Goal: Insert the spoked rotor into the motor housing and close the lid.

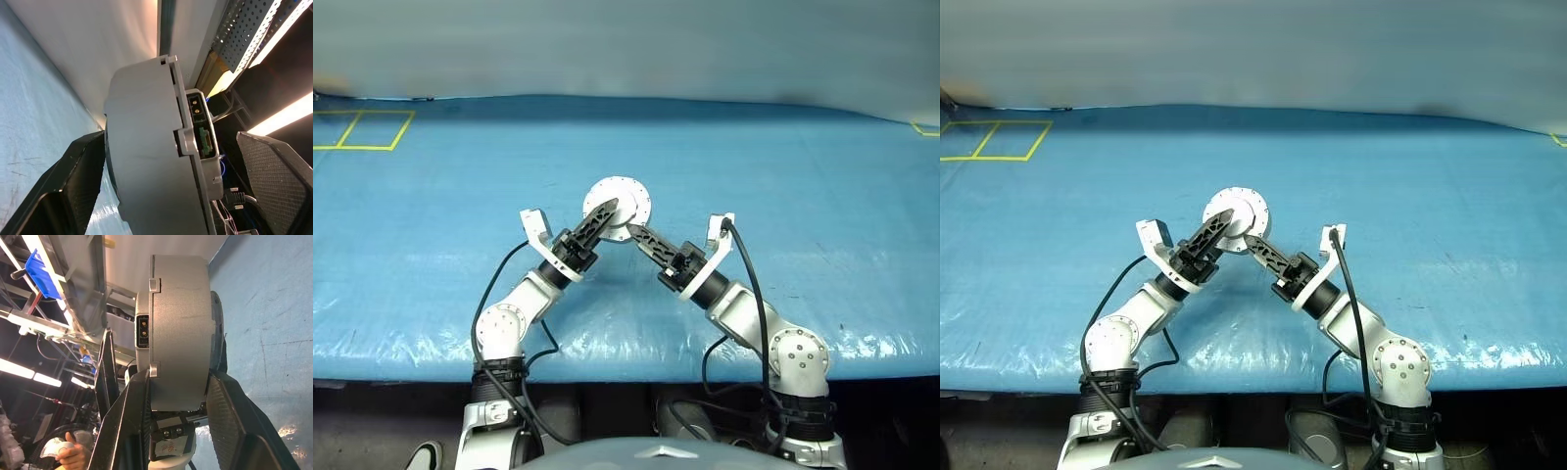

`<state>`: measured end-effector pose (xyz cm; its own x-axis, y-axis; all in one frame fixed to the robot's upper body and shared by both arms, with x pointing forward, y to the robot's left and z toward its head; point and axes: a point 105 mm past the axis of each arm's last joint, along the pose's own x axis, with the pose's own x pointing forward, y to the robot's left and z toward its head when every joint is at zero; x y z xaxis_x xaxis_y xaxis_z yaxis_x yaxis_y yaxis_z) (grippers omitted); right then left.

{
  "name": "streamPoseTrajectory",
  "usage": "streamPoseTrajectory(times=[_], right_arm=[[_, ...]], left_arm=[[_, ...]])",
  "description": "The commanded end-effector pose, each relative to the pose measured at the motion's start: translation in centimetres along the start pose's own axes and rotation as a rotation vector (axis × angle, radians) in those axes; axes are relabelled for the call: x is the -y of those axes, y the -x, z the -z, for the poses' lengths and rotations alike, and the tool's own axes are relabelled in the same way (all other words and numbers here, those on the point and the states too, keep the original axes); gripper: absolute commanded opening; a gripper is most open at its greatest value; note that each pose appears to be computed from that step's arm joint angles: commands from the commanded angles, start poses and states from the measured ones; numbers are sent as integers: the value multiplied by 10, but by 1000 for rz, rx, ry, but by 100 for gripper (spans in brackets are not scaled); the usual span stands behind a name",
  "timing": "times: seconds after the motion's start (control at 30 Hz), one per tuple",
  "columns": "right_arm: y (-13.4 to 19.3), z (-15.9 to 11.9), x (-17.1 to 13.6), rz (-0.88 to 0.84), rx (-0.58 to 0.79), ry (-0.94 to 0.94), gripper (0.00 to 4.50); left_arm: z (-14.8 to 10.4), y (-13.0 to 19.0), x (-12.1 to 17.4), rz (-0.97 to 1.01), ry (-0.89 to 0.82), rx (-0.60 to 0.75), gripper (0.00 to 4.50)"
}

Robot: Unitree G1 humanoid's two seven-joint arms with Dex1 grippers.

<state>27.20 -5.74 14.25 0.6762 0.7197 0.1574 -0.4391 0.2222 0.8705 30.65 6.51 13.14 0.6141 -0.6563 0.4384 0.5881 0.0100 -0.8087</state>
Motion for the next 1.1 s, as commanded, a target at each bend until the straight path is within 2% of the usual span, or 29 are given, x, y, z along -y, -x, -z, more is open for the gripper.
streamPoseTrajectory(times=[0.03, 0.17, 0.43, 0.6, 0.73, 0.9, 1.1], right_arm=[[-5, -7, -21, -94, 28, 27, 125], [-7, -6, -19, -79, 22, 40, 125], [-9, -3, -13, -45, 33, 37, 125], [-14, -2, -6, 4, 37, 97, 125], [-16, -2, -7, -6, 49, 85, 260], [-16, 2, -15, -64, 23, 45, 415], [-15, 0, -14, -55, 27, 51, 419]], left_arm=[[-1, -6, 11, 38, -28, -3, 394], [5, -11, 11, 28, -21, -33, 269], [8, -14, 9, 0, -26, -36, 261], [8, -19, 13, 19, -30, -32, 261], [7, -25, 8, -15, -46, -33, 261], [-7, -27, -5, -88, -108, 26, 261], [-19, -26, -10, -122, -165, 56, 238]])
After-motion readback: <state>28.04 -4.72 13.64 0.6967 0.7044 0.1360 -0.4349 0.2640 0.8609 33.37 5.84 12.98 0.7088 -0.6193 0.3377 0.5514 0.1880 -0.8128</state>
